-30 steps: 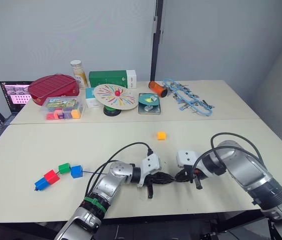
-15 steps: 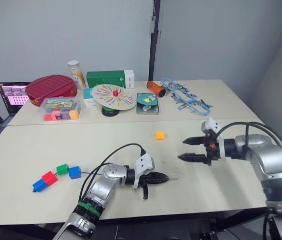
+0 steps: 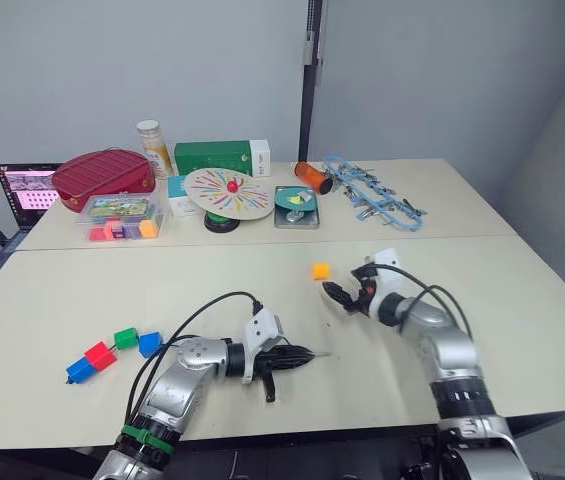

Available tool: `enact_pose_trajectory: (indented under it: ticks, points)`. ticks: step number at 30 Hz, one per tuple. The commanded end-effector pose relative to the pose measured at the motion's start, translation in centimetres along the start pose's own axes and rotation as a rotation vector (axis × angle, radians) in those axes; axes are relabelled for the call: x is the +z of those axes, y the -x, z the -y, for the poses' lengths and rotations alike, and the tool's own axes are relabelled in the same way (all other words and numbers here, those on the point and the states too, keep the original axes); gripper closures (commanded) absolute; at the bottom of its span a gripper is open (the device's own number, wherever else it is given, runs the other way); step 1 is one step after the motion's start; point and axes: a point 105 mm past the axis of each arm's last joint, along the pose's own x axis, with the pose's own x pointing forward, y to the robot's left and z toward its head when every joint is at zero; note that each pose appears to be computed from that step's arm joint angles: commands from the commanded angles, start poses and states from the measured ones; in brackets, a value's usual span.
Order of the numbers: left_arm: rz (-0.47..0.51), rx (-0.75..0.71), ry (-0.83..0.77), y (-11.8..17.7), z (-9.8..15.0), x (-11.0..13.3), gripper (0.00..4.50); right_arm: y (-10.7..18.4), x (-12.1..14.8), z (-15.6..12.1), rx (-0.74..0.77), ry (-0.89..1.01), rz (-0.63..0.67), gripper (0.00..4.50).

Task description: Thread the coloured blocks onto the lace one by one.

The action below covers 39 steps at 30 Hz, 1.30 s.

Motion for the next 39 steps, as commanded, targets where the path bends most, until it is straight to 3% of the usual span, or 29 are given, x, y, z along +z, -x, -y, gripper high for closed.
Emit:
enact_pose_trajectory:
  ticks: [1, 13, 16, 23, 24, 30, 39]
  points:
    - [0.035, 0.006, -0.026, 0.0, 0.1, 1.2, 4.5, -1.1, 1.6, -0.1, -0.024, 0.04, 0.061, 0.04]
    - [0.025, 0.033, -0.033, 0.1, -0.1, 1.2, 4.5, -5.3, 1.1, -1.9, -0.007, 0.024, 0.057, 0.04]
    - [0.013, 0.034, -0.035, 0.1, 0.0, 0.9, 4.5, -5.7, 1.0, -2.3, 0.0, 0.022, 0.059, 0.86]
    - [0.016, 0.03, -0.036, -0.1, 0.0, 1.0, 4.5, -5.2, 1.4, -1.3, -0.023, 0.007, 0.1, 3.27]
    - [0.018, 0.028, -0.037, -0.2, 0.0, 1.0, 4.5, -5.0, 1.5, -1.2, -0.024, 0.006, 0.106, 3.3]
    - [0.039, 0.008, -0.036, -0.9, 0.1, 1.2, 4.5, -1.9, 2.1, -0.4, -0.052, -0.021, 0.146, 3.3]
    - [0.112, 0.001, -0.019, -1.6, -0.7, 2.1, 4.5, 7.2, -0.1, -2.9, -0.132, -0.112, 0.052, 3.3]
